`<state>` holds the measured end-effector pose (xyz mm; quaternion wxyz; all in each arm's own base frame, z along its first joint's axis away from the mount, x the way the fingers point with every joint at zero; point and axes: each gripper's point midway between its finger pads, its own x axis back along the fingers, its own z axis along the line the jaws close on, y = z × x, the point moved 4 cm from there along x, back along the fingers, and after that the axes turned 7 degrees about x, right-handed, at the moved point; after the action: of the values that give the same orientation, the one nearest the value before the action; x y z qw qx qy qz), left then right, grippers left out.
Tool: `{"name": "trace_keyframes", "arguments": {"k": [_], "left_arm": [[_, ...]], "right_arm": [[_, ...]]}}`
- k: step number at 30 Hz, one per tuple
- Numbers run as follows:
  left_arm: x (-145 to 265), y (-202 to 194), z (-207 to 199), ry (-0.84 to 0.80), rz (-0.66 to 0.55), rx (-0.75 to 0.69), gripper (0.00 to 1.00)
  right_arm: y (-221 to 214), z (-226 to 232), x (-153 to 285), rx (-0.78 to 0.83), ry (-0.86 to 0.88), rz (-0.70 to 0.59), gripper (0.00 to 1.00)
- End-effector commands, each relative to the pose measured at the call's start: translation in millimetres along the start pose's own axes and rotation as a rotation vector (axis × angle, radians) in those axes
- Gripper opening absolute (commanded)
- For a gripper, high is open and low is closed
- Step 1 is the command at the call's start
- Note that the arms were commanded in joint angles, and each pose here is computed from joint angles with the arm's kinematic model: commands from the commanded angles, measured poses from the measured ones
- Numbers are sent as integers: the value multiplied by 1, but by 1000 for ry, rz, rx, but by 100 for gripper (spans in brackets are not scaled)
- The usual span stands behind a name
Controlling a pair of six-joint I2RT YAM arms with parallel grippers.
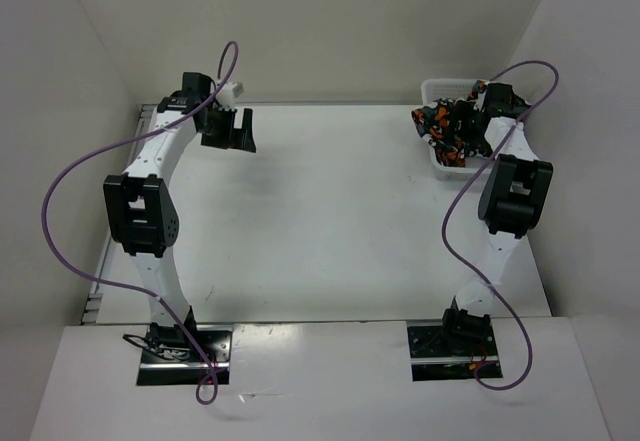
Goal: Fold and stack the shorts
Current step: Grab the shorts from the pile
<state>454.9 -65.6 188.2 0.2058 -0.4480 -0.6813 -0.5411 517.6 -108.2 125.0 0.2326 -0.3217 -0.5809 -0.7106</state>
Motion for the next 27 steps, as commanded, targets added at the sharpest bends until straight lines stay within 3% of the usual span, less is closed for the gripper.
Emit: {"name": "trace_keyframes", "arguments": {"k": [1,2,3,5,6,9,10,15,27], "left_arm": [[9,0,-2,0,-11,-4,100],[10,0,-2,0,-11,-4,100],[10,0,-2,0,-11,-4,100],[10,0,-2,0,-11,-4,100],[10,0,-2,0,-11,-4,100],[11,3,-3,0,-20,-8,100],[14,4,-5,-10,-28,-11,100],[28,14,-12,-23,-73,-30,100],[63,32,-26,-18,-178,-72,100]], "right_arm": [[14,15,0,49,100,-35,87],[10,16,-1,48,112,-26,80],[10,18,-1,48,126,-26,65],[13,24,8,61,162,-39,48],[10,23,7,59,162,-30,35],[28,24,24,46,171,-92,13],[31,24,28,48,171,-101,0],[63,20,62,10,169,-205,0],[164,42,242,52,217,-684,0]]}}
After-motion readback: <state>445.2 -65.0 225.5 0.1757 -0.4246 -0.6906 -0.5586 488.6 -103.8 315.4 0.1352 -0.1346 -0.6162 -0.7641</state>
